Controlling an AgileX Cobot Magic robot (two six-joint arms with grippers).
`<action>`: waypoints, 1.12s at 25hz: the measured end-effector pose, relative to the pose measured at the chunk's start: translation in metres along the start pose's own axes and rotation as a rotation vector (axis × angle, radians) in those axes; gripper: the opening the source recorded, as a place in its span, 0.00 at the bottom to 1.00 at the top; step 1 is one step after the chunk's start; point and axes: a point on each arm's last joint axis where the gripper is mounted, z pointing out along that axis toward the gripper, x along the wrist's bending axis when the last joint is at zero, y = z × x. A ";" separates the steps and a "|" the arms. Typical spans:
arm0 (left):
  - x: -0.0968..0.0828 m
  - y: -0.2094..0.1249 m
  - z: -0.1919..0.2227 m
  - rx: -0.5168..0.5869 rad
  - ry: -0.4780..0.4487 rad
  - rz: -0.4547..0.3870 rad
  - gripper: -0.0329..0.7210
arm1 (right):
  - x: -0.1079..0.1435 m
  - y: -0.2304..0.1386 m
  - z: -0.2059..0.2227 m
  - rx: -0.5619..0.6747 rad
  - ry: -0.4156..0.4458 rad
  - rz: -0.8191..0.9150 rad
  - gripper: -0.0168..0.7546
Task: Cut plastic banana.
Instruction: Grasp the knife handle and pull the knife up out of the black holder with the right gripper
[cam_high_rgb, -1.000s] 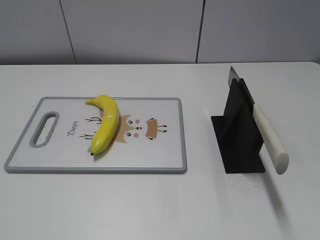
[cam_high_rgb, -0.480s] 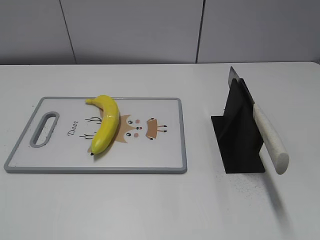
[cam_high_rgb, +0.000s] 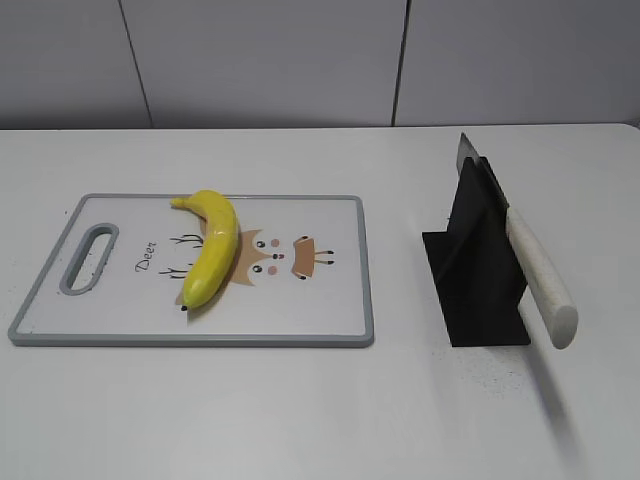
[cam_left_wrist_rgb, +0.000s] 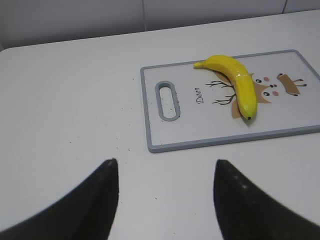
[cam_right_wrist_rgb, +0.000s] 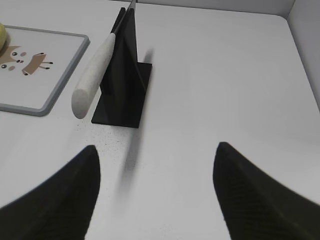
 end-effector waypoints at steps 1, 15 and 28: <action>0.000 0.000 0.000 0.000 0.000 0.000 0.82 | 0.000 0.000 0.000 0.000 0.000 0.000 0.74; 0.000 0.000 0.000 0.000 0.000 0.000 0.82 | 0.006 0.015 0.011 0.135 0.081 0.127 0.74; 0.000 0.000 0.000 0.000 0.000 0.000 0.82 | -0.002 0.102 0.053 0.524 0.087 0.195 0.65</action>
